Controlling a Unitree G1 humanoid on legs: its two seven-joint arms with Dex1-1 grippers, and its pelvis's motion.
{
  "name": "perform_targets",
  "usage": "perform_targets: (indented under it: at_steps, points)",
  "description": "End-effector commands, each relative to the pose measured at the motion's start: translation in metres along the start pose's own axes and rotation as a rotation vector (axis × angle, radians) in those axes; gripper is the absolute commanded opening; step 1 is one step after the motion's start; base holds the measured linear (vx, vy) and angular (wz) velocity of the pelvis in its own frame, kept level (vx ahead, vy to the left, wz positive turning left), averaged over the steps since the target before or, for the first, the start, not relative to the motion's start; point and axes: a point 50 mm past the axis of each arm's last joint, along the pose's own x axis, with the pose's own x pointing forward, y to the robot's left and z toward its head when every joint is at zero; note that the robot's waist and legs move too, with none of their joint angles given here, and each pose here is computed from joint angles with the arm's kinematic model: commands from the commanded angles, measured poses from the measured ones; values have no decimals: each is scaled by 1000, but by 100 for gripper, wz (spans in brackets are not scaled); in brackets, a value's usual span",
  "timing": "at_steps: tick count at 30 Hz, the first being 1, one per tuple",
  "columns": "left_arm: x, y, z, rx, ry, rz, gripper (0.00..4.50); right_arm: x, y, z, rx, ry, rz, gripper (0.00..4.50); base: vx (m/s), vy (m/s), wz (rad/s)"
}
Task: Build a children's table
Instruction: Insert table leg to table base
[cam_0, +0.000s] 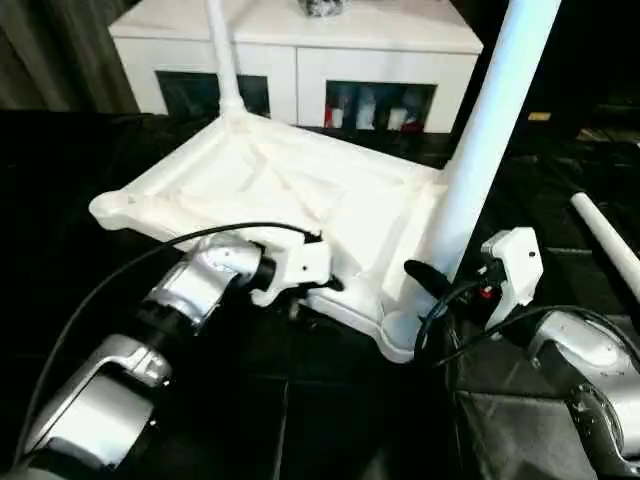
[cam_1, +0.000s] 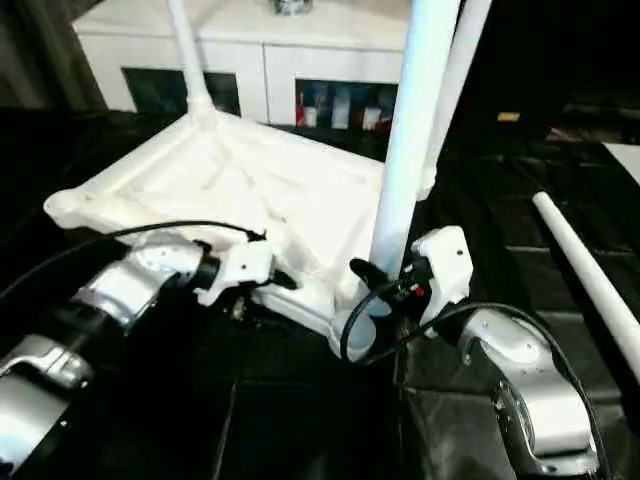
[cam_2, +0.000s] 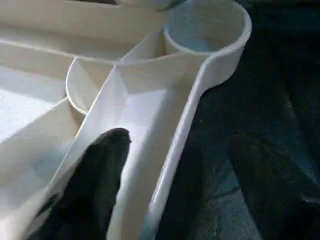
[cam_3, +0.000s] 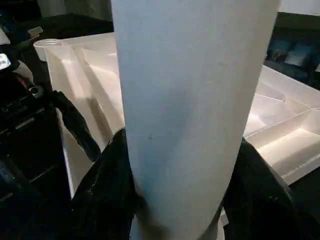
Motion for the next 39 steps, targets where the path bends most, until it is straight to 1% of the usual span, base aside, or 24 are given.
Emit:
perform_targets:
  at_steps: [1,2,4,7,11,12,14,17,18,19,25,26,28,29,30,31,33,34,35,36,37,39]
  points:
    - [-3,5,4,22,-3,2,345,-3,-1,7,-22,-27,-10,188,0,0,0]
    - [-3,4,4,21,-5,-10,323,-2,0,6,-22,-27,-10,188,0,0,0]
    - [-3,3,4,25,-2,-17,316,-2,0,6,-23,-26,-9,188,0,0,0]
    - [-1,3,0,22,7,-13,282,-1,0,5,-28,-26,-13,188,0,0,0]
    - [-1,3,-1,21,6,-11,264,-1,-1,6,-34,-28,-17,188,0,0,0]
    - [-1,3,-1,21,12,-15,237,-1,-1,6,-37,-27,-18,188,0,0,0]
    - [-1,3,-2,23,15,-16,232,-1,-1,5,-39,-26,-18,188,0,0,0]
    - [0,4,-2,34,25,-11,201,-1,1,5,-42,-25,-16,188,0,0,0]
    - [1,4,-1,37,27,-10,185,-1,1,5,-41,-25,-16,188,0,0,0]
    - [1,4,-1,38,28,-11,185,-1,1,5,-41,-25,-16,188,0,0,0]
    - [2,4,-4,58,66,-37,134,-1,1,5,-44,-29,-16,188,0,0,0]
    - [2,4,-4,59,68,-38,111,-1,1,5,-45,-29,-16,188,0,0,0]
    - [2,3,-6,67,86,-46,104,0,1,5,-45,-30,-16,188,0,0,0]
    - [3,2,-8,75,103,-54,99,0,1,6,-45,-31,-16,188,0,0,0]
    - [3,2,-9,79,113,-58,76,0,1,6,-46,-32,-17,188,0,0,0]
    - [2,1,-10,81,122,-60,76,0,1,6,-46,-33,-17,188,0,0,0]
    - [2,0,-12,85,131,-58,58,0,1,7,-48,-38,-21,188,0,0,0]
    - [2,-3,-14,76,129,-53,58,1,0,7,-47,-42,-28,188,0,0,0]
    - [2,-4,-15,74,128,-51,39,1,0,7,-46,-42,-30,188,0,0,0]
    - [2,-8,-17,62,126,-50,39,0,0,7,-40,-47,-38,188,0,0,0]
    - [2,-11,-19,55,126,-49,29,0,0,7,-35,-50,-44,188,0,0,0]
    - [0,-17,-27,33,159,-22,13,0,-2,7,-12,-57,-71,188,0,0,0]
